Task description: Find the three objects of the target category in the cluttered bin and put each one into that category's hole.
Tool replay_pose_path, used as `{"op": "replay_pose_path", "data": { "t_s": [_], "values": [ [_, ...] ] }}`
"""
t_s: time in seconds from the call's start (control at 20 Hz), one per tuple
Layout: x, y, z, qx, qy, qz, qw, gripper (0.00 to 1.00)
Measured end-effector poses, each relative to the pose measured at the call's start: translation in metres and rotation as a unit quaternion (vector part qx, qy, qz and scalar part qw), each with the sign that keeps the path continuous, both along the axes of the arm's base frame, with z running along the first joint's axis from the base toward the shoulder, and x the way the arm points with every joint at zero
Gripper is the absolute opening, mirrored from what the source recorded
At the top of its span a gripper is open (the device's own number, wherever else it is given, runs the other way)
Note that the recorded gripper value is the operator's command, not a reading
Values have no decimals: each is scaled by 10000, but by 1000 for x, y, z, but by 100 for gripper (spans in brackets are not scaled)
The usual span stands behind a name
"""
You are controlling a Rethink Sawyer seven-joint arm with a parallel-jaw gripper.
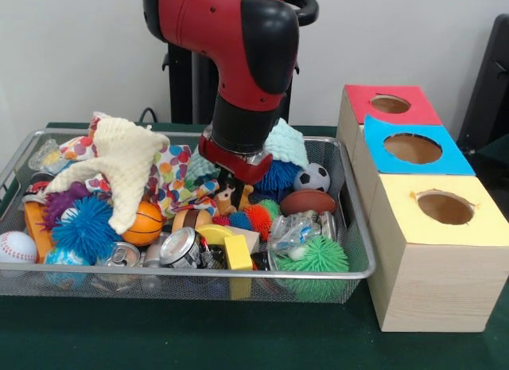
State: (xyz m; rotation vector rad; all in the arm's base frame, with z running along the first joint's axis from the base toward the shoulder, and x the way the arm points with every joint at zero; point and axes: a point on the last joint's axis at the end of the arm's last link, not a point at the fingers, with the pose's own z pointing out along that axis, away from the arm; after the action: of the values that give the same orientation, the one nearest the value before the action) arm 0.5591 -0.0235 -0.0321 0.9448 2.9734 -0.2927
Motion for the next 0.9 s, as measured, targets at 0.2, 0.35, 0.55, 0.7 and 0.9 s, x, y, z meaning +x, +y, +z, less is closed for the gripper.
{"op": "replay_pose_path", "data": {
  "t_s": [0.2,0.35,0.55,0.7,0.9],
  "values": [
    [4,1,22,51,51,-42,10000,0],
    [5,2,44,110,131,-96,9998,0],
    [8,-1,64,140,152,-161,9997,0],
    [12,-2,73,140,98,-173,9997,0],
    [16,-3,81,134,16,-173,9998,0]
  ]
}}
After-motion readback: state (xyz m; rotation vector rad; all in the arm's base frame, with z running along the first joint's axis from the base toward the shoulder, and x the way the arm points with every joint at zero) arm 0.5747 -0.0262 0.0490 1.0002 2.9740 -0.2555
